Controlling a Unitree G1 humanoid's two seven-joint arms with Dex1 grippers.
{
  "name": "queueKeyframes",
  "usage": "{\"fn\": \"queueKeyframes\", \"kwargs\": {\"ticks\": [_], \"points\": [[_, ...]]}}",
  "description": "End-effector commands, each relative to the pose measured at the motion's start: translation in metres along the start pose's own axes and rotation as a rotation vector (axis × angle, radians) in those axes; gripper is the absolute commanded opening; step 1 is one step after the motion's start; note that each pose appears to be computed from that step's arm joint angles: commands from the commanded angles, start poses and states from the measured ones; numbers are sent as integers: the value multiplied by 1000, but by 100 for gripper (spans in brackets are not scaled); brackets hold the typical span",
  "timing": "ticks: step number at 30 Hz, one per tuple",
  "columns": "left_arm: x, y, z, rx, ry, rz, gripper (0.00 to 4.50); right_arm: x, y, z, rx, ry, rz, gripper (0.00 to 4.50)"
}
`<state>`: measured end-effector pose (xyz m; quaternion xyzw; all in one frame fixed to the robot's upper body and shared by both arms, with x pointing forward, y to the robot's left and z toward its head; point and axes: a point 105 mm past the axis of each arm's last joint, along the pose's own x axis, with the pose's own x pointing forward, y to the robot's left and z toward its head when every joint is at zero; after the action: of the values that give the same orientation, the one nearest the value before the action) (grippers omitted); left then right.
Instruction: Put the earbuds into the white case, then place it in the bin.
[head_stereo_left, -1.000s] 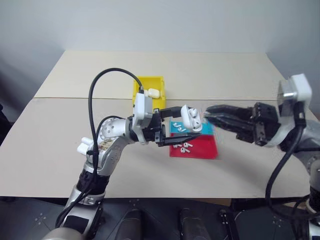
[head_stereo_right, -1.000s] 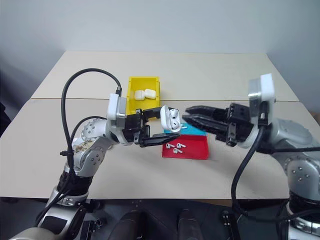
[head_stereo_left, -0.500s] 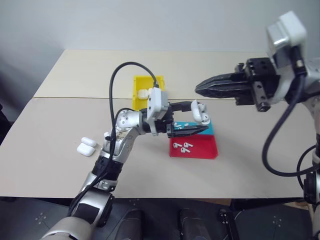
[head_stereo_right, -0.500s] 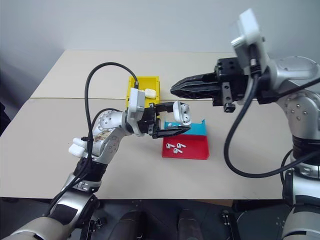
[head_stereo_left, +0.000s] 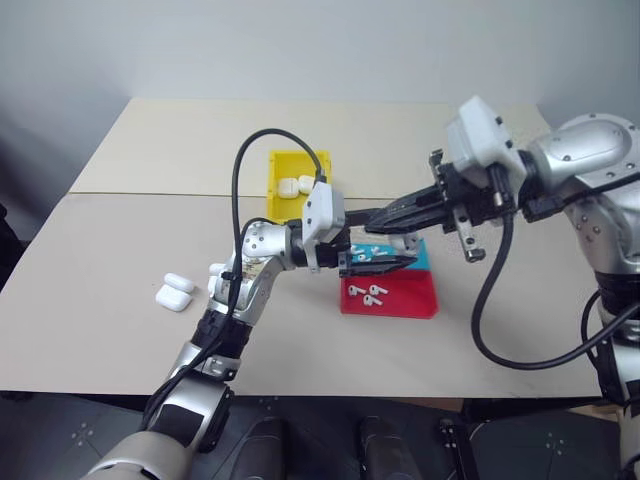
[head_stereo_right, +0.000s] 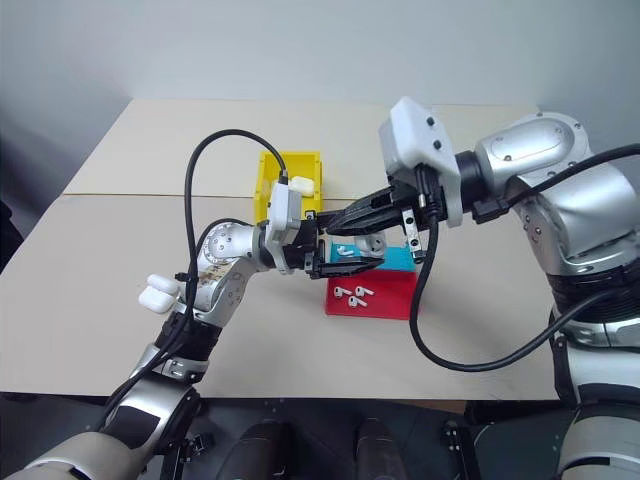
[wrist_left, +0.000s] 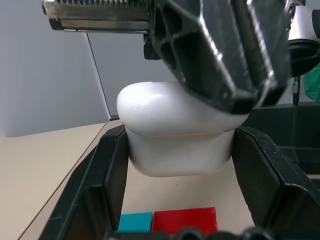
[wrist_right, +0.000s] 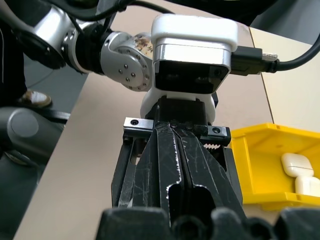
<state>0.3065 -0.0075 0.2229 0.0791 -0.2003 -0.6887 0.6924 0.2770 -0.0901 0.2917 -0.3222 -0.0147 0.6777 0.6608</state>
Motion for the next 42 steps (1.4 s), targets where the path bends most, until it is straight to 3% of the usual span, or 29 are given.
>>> {"fn": "queueKeyframes", "kwargs": {"ticks": [1,9,15,19,23,27,32,37,42], "points": [[0,1,21,68,-62,1,280,-9,0,-1,-59,48,-28,1],[-9,1,22,63,-66,18,280,-23,-2,0,-62,37,-72,1],[-10,4,23,65,-71,61,280,-40,-9,35,-77,-186,-159,1],[-17,33,28,89,-6,308,280,-75,-23,53,0,-406,-395,1],[-30,71,32,157,121,611,280,-93,-27,34,167,-489,-563,1],[-60,125,26,218,244,1009,280,-87,-9,-2,287,-460,-662,1],[-83,145,0,87,323,1144,280,-79,2,-34,419,-356,-700,1],[-87,146,-25,50,414,1140,280,-80,0,-41,441,-327,-725,1],[-83,148,-30,70,421,1143,435,-76,-1,-43,444,-309,-731,0]]}}
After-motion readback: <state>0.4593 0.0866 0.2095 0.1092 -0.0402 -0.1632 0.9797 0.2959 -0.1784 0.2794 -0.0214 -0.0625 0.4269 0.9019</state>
